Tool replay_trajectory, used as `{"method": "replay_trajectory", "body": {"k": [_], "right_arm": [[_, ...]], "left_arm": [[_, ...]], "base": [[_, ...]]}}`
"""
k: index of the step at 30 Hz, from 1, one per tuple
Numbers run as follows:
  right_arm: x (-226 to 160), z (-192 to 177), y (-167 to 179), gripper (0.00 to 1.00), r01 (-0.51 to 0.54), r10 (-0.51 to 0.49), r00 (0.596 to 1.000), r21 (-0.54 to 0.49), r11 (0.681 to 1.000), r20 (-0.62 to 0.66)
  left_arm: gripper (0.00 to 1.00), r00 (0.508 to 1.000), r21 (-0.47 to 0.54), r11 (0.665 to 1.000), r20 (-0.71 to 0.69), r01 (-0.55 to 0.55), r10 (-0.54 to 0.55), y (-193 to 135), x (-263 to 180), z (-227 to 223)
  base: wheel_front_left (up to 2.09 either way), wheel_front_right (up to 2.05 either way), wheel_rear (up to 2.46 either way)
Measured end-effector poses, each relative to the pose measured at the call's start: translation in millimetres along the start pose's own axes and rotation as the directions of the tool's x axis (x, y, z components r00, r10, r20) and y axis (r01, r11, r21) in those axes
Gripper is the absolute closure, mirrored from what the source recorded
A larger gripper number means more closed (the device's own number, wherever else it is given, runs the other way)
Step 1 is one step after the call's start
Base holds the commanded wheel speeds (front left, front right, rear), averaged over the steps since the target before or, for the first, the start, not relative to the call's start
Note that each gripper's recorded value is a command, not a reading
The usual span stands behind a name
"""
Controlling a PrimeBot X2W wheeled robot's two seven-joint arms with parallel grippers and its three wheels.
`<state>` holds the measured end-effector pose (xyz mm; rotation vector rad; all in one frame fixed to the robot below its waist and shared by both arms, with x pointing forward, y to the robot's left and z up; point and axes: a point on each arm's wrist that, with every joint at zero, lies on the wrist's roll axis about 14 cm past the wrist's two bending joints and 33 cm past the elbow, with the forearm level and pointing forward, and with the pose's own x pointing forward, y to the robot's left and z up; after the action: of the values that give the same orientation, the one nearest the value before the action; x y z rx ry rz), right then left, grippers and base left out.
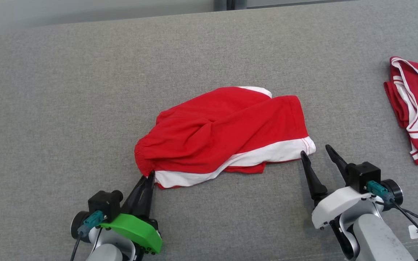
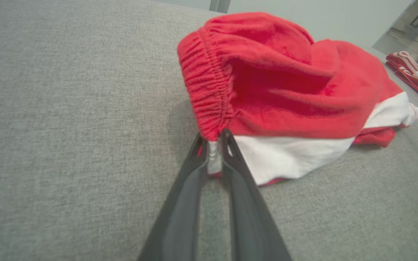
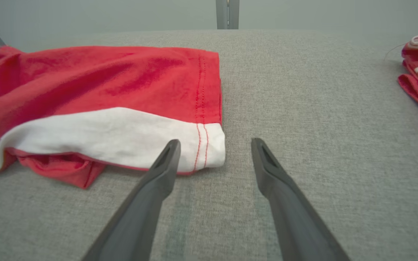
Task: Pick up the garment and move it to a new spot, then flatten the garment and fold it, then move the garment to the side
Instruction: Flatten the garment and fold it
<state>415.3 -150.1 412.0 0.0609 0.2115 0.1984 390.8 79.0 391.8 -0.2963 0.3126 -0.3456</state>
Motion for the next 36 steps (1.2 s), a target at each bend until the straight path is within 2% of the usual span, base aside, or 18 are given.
{"method": "replay_trajectory", "body": {"k": [12,14,15,16,17,21,26,36], "right_arm": [[9.2,-6.6,10.6,0.0,-0.04,0.04,0.999,0.016,0.999,-0.024],[11.4,-7.7,10.1,0.06,-0.04,0.041,0.999,0.023,0.999,-0.029],[12.0,-8.7,10.1,0.12,-0.041,0.042,0.999,0.024,0.999,-0.033],[13.1,-9.6,10.5,0.41,-0.042,0.043,0.998,0.03,0.999,-0.036],[14.2,-10.1,12.0,0.47,-0.045,0.047,0.998,0.034,0.998,-0.038],[14.5,-18.1,14.7,1.0,-0.049,0.052,0.997,0.054,0.997,-0.062],[19.6,-11.9,14.4,1.0,-0.048,0.051,0.998,0.071,0.996,-0.045],[12.5,59.2,13.6,1.0,-0.044,0.028,0.986,0.094,0.995,0.162]], "left_arm": [[1.0,1.0,0.008,1.0,0.004,-0.014,0.014,5.5,-1.9,1.2],[1.0,1.0,0.012,1.0,0.003,-0.014,0.014,5.7,-2.0,1.0],[1.0,1.0,0.014,1.0,0.003,-0.014,0.014,6.0,-2.1,0.9],[1.0,1.0,0.014,1.0,0.003,-0.015,0.014,6.1,-2.0,1.0],[1.0,1.0,0.014,1.0,0.003,-0.015,0.015,6.4,-1.8,1.3],[1.0,1.0,0.015,1.0,0.011,-0.015,0.015,6.4,-0.2,4.1],[1.0,1.0,0.018,1.0,0.017,-0.013,0.013,6.1,1.1,6.5],[1.0,0.989,0.098,0.994,0.133,0.046,-0.059,-10.8,-8.2,51.9]], "base": [[0.0,0.0,0.0],[0.0,0.0,0.0],[0.0,0.0,0.0],[0.0,0.0,0.0],[0.0,0.0,0.0],[0.0,0.0,0.0],[0.0,0.0,0.0],[0.0,0.0,0.0]]}}
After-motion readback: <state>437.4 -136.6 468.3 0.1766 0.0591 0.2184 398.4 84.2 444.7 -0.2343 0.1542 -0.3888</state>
